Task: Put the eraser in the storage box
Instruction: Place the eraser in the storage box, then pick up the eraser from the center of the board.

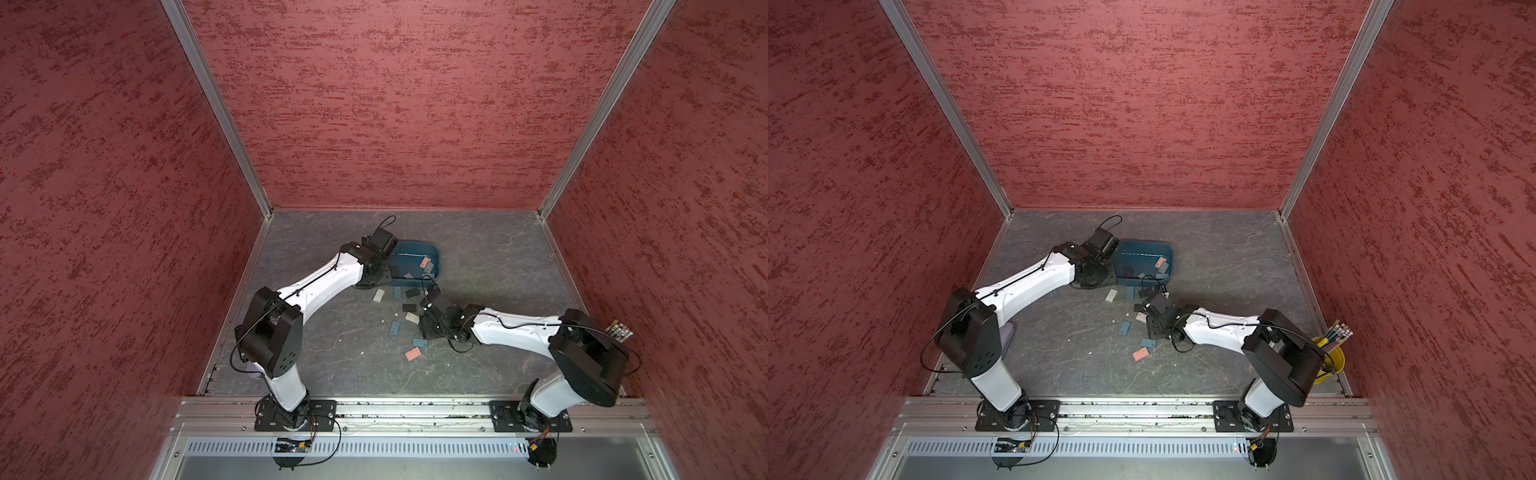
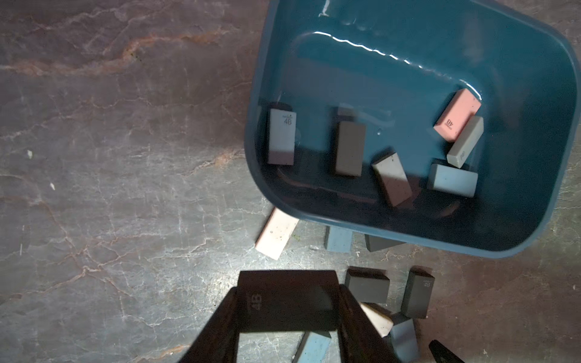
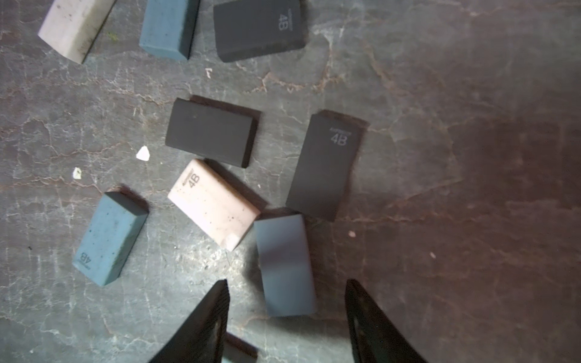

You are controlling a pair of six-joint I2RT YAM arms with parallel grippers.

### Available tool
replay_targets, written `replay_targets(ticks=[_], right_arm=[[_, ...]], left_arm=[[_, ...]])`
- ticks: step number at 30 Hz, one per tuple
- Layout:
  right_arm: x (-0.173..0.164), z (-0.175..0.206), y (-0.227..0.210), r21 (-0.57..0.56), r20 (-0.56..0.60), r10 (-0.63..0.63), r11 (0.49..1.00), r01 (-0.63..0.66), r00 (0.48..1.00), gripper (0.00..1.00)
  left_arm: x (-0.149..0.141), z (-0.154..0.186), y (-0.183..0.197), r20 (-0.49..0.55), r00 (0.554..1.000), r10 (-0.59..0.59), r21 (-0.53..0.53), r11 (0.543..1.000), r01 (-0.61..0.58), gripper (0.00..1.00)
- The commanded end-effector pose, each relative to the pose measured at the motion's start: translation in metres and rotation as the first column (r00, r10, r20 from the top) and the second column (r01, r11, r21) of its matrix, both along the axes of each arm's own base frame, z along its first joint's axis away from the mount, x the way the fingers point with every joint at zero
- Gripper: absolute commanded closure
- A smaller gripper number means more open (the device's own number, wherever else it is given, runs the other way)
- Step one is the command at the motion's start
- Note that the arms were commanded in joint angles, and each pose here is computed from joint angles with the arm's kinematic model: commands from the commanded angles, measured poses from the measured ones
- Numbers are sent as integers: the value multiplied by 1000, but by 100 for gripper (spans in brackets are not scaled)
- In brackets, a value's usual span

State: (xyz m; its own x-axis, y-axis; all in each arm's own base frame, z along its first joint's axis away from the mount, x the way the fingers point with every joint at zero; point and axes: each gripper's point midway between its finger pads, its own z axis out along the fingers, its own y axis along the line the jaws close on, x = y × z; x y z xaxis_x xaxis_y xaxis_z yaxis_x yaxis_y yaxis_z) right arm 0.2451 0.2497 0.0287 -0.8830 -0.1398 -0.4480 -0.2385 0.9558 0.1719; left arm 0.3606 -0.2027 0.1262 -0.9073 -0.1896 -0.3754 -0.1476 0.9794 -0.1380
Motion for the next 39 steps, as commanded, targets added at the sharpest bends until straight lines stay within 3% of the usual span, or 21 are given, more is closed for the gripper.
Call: replay_targets(ticks=[1,12,26,39], right_arm=[[6,0,2,-13,32,-4,1000,5,999,43],[4,-5,2,-17,21,-3,1000,4,1000,53],[-1,-9,9,1,3,17,1000,-17,1000,66],[-6,-14,5,-6,-4,12,1000,-12,1000,82]], left_arm=[[10,-2,-4,-26,999,-32,13,999,32,51],[40,-16,-29,-66,996,-63,-7,998,63,50],[44,-40,-43,-118,990,-82,-8,997,81,43],[38,-7,-37,-62,995,-79,-18,997,78,5]])
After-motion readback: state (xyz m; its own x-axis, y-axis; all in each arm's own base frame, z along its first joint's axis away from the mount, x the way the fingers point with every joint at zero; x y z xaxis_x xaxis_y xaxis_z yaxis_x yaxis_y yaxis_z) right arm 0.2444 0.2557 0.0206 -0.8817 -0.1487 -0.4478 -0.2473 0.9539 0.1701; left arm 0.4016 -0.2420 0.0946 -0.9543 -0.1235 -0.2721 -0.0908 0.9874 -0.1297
